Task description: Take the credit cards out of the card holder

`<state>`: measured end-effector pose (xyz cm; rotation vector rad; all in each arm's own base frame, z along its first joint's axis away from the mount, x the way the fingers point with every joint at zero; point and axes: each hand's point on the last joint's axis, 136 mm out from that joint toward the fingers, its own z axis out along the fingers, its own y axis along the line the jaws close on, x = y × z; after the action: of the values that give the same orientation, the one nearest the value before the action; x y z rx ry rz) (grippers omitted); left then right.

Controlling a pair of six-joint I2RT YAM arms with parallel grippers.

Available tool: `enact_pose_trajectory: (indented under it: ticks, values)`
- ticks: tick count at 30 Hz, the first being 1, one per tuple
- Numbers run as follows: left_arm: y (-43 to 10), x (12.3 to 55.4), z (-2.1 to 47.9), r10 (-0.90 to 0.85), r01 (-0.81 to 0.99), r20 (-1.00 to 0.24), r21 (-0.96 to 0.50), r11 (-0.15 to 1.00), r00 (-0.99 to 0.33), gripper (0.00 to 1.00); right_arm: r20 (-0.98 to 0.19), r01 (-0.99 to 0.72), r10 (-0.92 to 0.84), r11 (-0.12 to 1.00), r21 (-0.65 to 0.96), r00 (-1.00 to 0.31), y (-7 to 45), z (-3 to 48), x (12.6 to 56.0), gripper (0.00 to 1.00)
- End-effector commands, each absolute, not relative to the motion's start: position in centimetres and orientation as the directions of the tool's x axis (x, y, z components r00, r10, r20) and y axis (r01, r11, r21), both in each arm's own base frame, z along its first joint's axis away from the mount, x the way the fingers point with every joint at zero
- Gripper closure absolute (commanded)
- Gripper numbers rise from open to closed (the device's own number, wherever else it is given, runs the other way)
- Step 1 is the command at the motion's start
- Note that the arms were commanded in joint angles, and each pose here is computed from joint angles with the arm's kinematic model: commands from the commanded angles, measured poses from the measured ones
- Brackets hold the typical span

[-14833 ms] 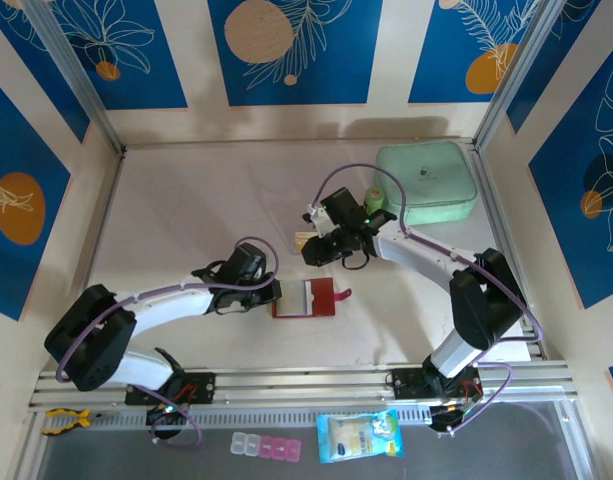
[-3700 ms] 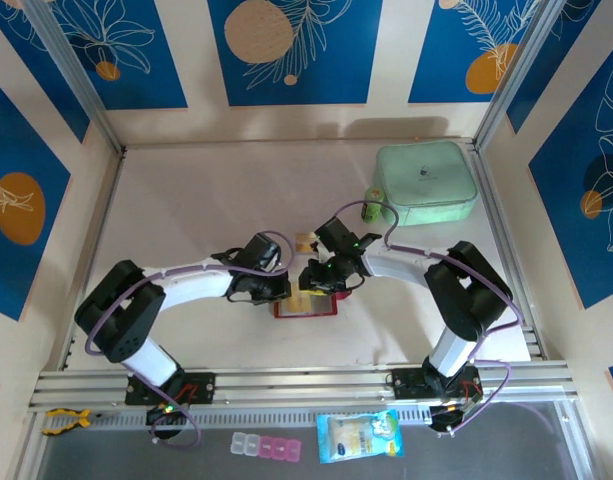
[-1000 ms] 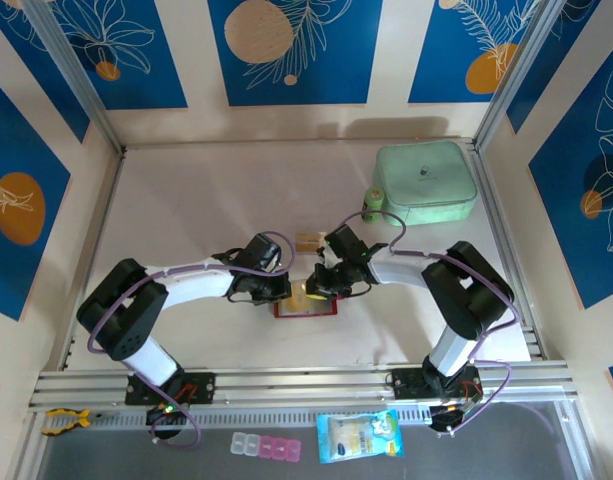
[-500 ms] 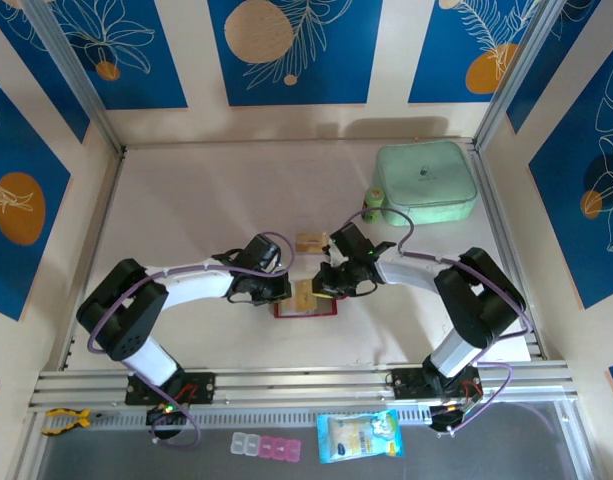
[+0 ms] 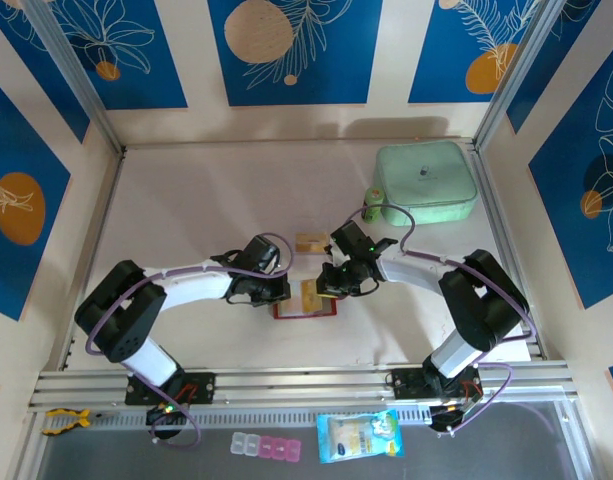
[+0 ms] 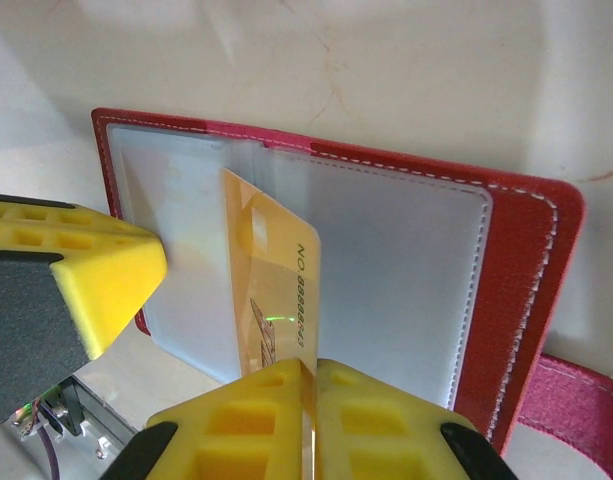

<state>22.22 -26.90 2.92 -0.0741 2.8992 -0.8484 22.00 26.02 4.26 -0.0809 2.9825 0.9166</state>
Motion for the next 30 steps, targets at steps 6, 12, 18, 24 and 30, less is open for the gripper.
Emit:
enact_pose_trajectory:
  ticks: [6, 12, 18, 24, 30]
  values:
    - [-25.5, 20.8, 1.8, -0.071, -0.029, -0.069, -0.489, 0.872, -0.995, 0.96, -0.059, -0.08, -0.058, 0.844, 0.53, -0.997, 25.4, 5.3, 22.1, 0.91]
    - [-25.5, 20.8, 1.8, -0.071, -0.029, -0.069, -0.489, 0.872, -0.995, 0.96, -0.067, -0.087, -0.061, 0.846, 0.526, -0.996, 25.5, 5.6, 22.3, 0.91]
    - [-25.6, 20.8, 1.9, -0.069, -0.027, -0.068, -0.489, 0.872, -0.995, 0.96, -0.071, -0.1, -0.074, 0.857, 0.505, -0.995, 25.4, 5.7, 22.2, 0.91]
    - [-25.5, 20.8, 1.8, -0.07, -0.029, -0.066, -0.487, 0.873, -0.995, 0.95, -0.072, -0.103, -0.077, 0.859, 0.501, -0.994, 25.6, 5.8, 22.2, 0.91]
    - [-25.6, 20.9, 2.0, -0.069, -0.026, -0.068, -0.491, 0.871, -0.995, 0.95, -0.062, -0.106, -0.086, 0.848, 0.52, -0.994, 26.7, 5.9, 22.0, 0.89]
